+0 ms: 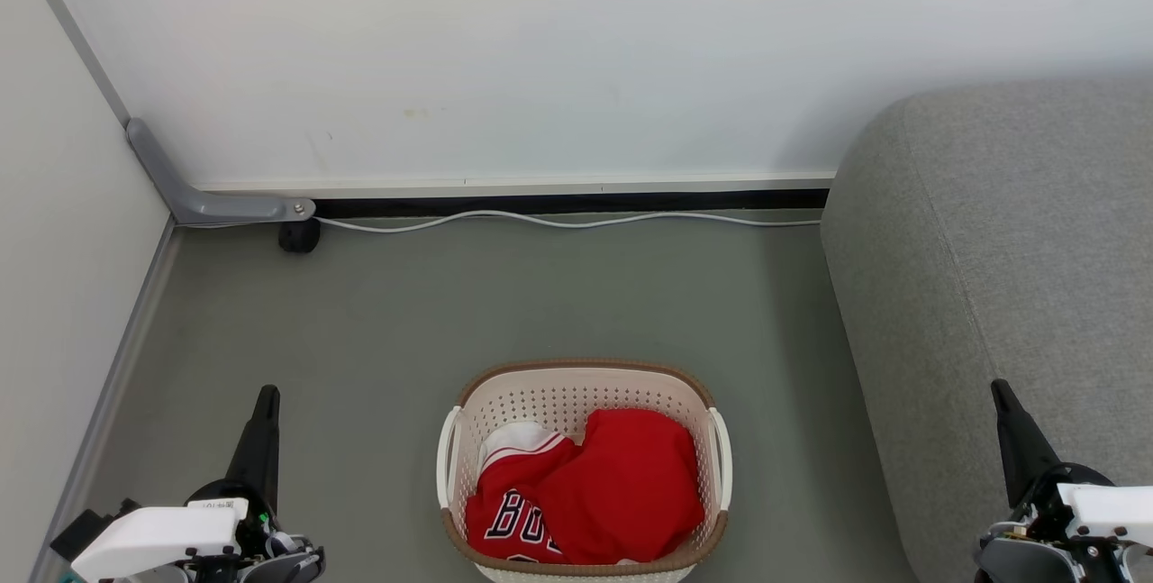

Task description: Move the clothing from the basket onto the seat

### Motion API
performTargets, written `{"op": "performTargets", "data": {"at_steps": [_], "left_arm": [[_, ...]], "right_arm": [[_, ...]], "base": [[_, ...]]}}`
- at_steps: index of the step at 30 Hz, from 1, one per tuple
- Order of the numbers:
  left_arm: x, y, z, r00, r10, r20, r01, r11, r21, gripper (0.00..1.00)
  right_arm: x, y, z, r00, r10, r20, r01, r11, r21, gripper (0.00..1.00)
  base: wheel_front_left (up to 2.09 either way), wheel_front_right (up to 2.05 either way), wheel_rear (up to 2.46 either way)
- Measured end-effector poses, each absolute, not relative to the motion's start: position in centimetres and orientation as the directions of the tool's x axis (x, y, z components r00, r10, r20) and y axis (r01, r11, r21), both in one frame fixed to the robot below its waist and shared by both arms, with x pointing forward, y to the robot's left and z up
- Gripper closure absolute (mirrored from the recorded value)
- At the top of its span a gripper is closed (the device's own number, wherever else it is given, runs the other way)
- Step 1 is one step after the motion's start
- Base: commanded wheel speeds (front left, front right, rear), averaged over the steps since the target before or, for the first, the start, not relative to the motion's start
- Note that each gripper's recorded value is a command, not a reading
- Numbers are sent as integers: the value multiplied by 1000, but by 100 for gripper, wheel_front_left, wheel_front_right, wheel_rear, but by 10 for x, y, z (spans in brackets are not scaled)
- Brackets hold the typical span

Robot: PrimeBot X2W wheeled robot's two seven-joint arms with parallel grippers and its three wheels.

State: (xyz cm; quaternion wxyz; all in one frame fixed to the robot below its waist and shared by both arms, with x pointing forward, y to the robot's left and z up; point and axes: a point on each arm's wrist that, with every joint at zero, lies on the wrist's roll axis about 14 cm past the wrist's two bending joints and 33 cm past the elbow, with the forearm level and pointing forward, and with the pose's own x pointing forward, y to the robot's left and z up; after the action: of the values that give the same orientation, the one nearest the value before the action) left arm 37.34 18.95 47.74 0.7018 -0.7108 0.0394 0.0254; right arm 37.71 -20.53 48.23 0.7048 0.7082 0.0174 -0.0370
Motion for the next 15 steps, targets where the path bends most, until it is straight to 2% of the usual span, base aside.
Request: {"op": "performTargets", "data": {"at_steps": [15], "left_arm": [[373,190,477,996,-20,-91,-92,-12,-996,100]], "right_arm": [[377,-205,482,997,-27,-77,77,-6,997,100]], "base": [[0,0,0]]}}
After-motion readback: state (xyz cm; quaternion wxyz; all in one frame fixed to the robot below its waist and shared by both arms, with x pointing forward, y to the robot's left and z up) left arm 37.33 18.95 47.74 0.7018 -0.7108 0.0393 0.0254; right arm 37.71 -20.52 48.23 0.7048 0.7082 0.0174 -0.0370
